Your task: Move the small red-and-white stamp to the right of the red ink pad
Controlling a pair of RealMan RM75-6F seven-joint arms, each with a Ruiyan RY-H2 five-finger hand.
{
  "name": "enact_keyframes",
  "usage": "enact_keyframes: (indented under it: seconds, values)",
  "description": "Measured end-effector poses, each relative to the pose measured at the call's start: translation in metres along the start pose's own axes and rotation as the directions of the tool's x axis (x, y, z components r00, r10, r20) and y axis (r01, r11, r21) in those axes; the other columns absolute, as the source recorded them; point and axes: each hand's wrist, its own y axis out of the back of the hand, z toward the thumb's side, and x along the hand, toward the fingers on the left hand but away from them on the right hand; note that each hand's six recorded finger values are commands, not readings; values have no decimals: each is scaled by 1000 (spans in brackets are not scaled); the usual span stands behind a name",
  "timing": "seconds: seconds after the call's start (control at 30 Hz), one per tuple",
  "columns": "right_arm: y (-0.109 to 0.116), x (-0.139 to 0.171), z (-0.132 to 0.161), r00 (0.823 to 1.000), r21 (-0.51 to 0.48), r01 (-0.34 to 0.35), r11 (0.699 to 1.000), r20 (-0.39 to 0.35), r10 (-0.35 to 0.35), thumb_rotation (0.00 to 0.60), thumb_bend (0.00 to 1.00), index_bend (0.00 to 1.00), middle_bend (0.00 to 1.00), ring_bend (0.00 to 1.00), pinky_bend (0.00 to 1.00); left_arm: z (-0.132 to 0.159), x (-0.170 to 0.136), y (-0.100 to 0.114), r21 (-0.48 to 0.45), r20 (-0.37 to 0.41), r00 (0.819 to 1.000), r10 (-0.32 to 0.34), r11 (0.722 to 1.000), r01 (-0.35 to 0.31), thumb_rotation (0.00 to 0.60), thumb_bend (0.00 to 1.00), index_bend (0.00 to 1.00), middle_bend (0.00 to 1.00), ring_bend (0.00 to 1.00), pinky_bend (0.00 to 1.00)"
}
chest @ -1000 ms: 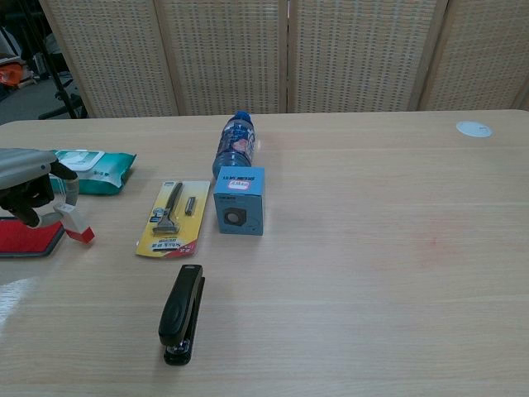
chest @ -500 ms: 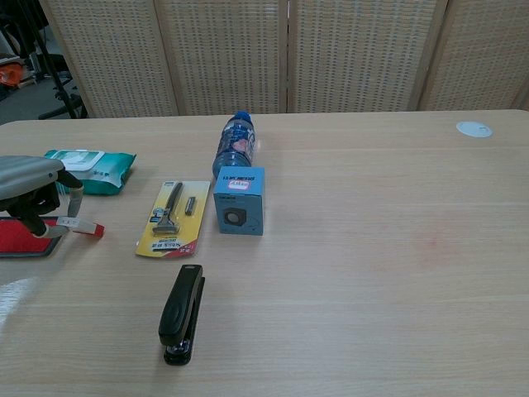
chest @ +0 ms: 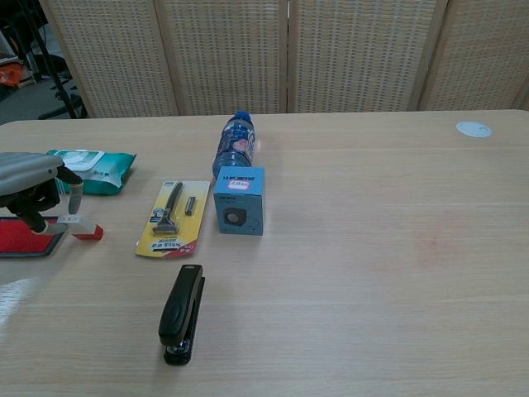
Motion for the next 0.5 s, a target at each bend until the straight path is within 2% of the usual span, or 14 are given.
enact_keyframes:
  seconds: [0.5]
  values:
    - [1,0,0,1000,-1,1,1000,0,-1,600,0,0,0,0,0,-4,1,7,-11,-16,1000,13,1000,-13,600,279,436,1000,916,909]
